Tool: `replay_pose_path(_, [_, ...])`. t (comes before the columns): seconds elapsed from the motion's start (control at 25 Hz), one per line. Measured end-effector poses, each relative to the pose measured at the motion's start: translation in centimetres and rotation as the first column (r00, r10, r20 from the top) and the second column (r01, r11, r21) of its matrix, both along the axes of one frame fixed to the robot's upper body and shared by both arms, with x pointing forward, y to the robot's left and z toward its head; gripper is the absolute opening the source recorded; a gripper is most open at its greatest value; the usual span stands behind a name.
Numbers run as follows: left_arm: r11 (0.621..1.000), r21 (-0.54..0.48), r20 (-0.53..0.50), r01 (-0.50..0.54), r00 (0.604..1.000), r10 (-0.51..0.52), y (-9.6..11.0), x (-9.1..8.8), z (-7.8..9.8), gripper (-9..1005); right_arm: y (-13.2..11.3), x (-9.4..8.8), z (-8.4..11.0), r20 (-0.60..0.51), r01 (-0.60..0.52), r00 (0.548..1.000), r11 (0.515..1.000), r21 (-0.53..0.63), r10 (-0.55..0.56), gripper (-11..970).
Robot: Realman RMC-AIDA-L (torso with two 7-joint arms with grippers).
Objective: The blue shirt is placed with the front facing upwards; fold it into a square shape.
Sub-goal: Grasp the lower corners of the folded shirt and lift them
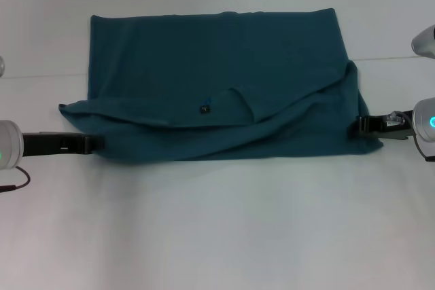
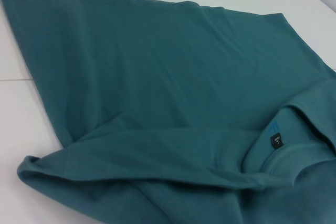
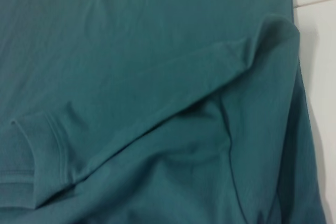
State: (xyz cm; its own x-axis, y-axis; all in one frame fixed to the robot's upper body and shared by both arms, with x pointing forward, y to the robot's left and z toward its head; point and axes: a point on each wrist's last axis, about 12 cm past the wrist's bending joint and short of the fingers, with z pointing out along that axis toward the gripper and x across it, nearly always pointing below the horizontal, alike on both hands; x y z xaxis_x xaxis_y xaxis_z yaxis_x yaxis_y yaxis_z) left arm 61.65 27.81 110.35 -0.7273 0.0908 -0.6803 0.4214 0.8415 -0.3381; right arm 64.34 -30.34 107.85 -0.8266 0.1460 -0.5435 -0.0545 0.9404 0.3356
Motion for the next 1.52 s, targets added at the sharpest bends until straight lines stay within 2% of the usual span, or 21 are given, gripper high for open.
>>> replay_pose_path(0.12, [1.000, 0.000, 0.001, 0.001, 1.000, -0.001, 0.0, 0.0, 0.0, 2, -0.2, -0.1, 0.2, 0.000, -0.016, 1.000, 1.000, 0.000, 0.016, 190])
replay_pose_path(0.36, [1.000, 0.001, 0.003, 0.003, 1.000, -0.003, 0.0, 0.1, 0.1, 2, -1.4, -0.5, 1.1, 0.010, -0.019, 1.000, 1.000, 0.016, 0.019, 56])
replay_pose_path(0.72, [1.000, -0.009, 0.020, 0.019, 1.000, -0.019, 0.0, 0.8, 1.7, 2, -2.8, -0.7, 3.5, 0.059, -0.016, 0.998, 0.995, 0.098, 0.010, 56])
replay_pose_path(0.96, [1.000, -0.009, 0.042, 0.023, 0.999, -0.023, 0.1, 2.4, 4.2, 2, -2.4, 0.9, 6.9, 0.111, -0.032, 0.994, 0.994, 0.107, 0.020, 55])
replay_pose_path(1.24, [0.999, 0.004, 0.089, 0.052, 0.995, -0.053, -0.7, 4.8, 7.2, 2, -2.1, 3.2, 10.6, 0.170, -0.051, 0.985, 0.995, 0.088, 0.035, 55])
replay_pose_path(1.52, [0.999, 0.018, 0.094, 0.051, 0.994, -0.053, -1.1, 5.7, 7.8, 2, -2.2, 3.8, 11.4, 0.187, -0.044, 0.982, 0.997, 0.071, 0.030, 56])
